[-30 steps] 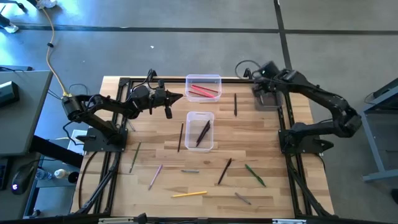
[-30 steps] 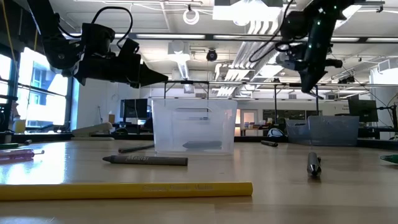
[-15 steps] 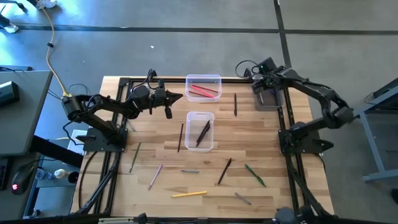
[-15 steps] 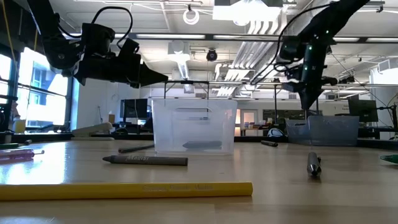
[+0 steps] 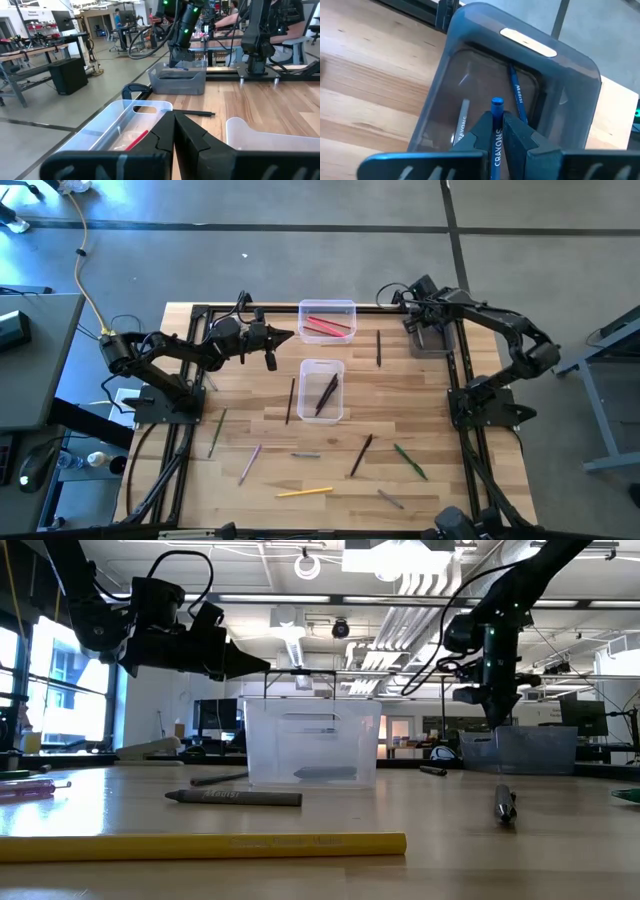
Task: Sort crayons/erasers/pens/pencils in bins
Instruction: Put the blue crayon into the transparent black bin
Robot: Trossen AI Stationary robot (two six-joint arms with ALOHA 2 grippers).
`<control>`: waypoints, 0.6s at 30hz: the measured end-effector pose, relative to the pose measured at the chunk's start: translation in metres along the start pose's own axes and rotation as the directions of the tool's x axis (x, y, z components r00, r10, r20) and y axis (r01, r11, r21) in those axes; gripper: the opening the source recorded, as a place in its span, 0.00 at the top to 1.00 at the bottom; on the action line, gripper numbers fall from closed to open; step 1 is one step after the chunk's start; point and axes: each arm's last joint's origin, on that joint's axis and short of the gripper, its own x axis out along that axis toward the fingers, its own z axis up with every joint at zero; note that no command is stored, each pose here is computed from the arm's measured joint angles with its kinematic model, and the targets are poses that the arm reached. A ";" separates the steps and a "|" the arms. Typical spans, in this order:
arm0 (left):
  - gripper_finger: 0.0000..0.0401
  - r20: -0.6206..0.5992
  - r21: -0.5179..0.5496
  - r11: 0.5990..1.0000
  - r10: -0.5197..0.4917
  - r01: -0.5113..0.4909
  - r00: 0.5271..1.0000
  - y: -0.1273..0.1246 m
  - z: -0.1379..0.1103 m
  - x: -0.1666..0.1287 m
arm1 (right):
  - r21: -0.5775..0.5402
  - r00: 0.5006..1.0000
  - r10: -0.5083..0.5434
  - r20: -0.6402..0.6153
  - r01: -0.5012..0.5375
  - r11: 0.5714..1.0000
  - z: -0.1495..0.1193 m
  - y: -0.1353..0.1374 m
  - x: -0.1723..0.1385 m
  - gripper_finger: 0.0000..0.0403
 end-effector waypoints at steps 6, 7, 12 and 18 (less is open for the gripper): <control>1.00 0.000 0.007 1.000 0.000 0.000 1.000 0.000 0.000 0.000 | 0.013 1.000 0.003 -0.001 -0.003 1.000 0.000 0.000 0.000 0.97; 1.00 0.000 0.007 1.000 0.000 0.000 1.000 0.000 0.000 0.000 | 0.013 1.000 0.003 -0.001 -0.003 1.000 0.000 0.000 0.000 0.97; 1.00 -0.013 0.003 1.000 -0.002 0.002 1.000 0.000 -0.001 0.000 | 0.000 0.999 0.006 -0.036 -0.006 1.000 0.001 0.005 0.011 0.97; 1.00 -0.012 0.004 1.000 0.006 -0.006 1.000 0.000 -0.001 0.000 | -0.018 0.996 -0.003 -0.090 0.001 1.000 0.002 0.013 0.036 0.97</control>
